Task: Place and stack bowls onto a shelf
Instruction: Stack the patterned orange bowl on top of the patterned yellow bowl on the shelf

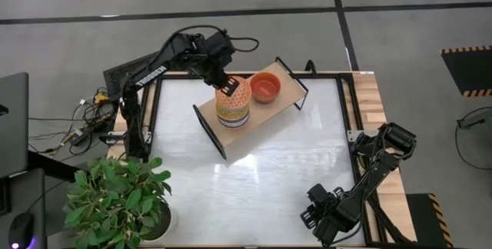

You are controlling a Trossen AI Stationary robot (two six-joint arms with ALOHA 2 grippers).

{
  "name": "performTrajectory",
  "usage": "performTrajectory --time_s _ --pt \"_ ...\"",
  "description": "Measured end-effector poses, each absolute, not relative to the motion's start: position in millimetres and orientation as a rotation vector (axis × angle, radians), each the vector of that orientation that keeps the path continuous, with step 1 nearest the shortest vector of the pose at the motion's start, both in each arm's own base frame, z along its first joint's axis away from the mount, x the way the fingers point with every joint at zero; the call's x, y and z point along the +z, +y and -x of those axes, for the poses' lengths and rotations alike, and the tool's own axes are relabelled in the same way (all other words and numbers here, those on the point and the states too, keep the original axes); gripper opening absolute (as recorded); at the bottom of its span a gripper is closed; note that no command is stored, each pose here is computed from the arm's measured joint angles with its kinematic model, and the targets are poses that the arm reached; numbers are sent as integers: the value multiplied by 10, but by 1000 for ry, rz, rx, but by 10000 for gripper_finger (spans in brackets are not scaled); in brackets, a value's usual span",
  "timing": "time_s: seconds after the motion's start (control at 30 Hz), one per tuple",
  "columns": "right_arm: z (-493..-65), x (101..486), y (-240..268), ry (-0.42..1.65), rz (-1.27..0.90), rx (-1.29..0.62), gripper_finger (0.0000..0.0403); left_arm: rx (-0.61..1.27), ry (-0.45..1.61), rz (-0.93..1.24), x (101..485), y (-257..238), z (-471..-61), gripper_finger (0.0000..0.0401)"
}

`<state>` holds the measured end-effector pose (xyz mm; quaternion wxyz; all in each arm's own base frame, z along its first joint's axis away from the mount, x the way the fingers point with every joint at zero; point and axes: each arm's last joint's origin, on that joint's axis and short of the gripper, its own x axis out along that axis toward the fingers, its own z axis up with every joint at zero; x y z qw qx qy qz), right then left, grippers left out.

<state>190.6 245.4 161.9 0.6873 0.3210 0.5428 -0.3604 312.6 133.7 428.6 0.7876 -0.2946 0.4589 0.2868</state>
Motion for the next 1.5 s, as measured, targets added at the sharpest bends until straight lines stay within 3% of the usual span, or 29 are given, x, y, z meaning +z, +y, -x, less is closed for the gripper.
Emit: performTrajectory --time_s 0.3,1.27,1.4,1.5 --pt "-1835 1621 2467 1214 -714 -845 218 568 805 644 4571 1265 -2984 2" --pt "-1527 1727 2113 1194 -640 -912 218 450 713 596 4736 724 -3083 2" --pt "-1468 1732 1987 1182 -632 -911 218 342 600 694 4825 944 -3105 2" --pt "-1450 1749 1866 1177 -624 -897 218 441 576 706 4837 1086 -3027 2"
